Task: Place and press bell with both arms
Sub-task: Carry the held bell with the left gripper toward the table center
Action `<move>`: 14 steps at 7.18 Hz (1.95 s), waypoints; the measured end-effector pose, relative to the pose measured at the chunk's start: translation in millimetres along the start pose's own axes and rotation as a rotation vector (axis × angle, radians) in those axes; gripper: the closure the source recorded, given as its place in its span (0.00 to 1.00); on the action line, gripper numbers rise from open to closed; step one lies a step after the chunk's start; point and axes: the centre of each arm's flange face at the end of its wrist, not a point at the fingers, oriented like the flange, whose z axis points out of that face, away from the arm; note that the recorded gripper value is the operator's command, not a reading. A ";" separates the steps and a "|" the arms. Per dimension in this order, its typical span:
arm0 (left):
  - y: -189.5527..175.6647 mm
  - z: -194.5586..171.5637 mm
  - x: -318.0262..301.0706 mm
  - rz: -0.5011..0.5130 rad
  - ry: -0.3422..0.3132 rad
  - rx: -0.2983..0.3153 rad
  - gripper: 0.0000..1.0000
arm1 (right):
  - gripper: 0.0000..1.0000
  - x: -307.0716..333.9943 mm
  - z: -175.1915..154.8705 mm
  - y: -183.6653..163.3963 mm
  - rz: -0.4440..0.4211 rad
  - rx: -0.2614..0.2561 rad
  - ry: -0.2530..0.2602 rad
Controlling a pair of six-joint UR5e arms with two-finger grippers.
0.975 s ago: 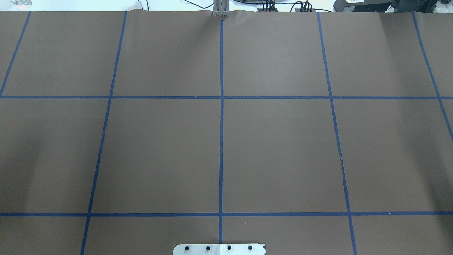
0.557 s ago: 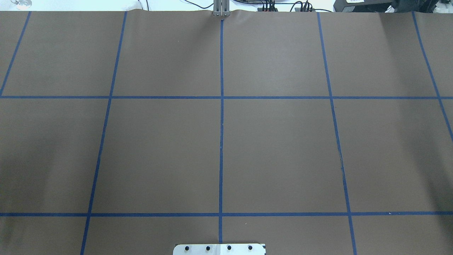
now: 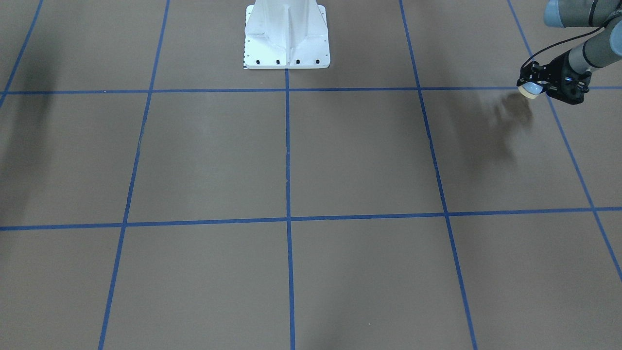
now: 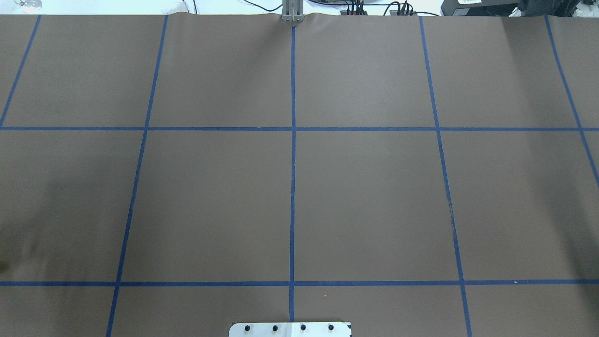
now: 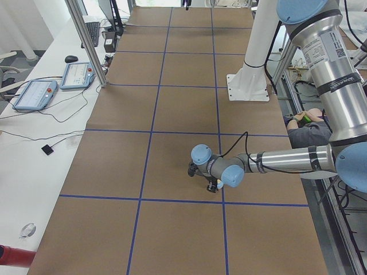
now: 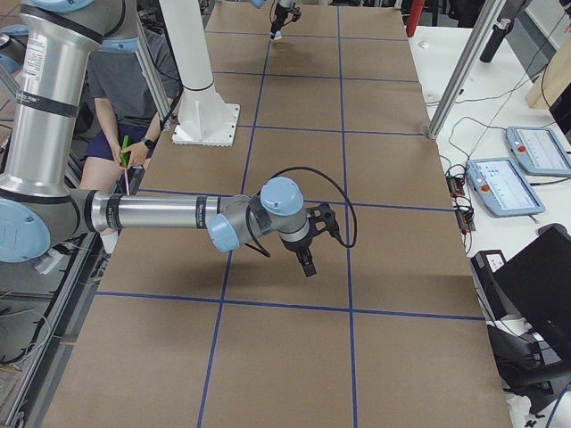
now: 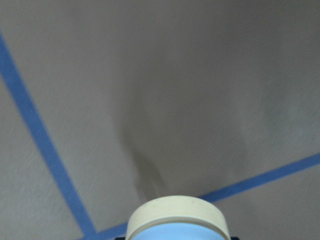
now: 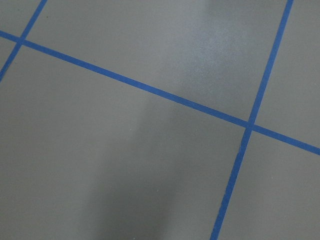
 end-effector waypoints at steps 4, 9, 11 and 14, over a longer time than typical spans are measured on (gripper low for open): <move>-144.8 -38.9 97.8 -0.023 0.017 0.055 0.44 | 0.00 8.7 7.3 9.1 0.027 -0.022 0.008; -327.8 -90.3 325.2 -0.152 -0.004 -0.010 0.46 | 0.00 16.6 14.9 17.4 0.055 -0.042 0.011; -392.4 -81.2 427.9 -0.246 0.000 -0.048 0.46 | 0.00 17.1 15.4 15.6 0.071 -0.041 0.011; -425.8 -45.6 535.3 -0.339 -0.034 -0.105 0.46 | 0.00 16.9 15.5 14.4 0.088 -0.040 0.010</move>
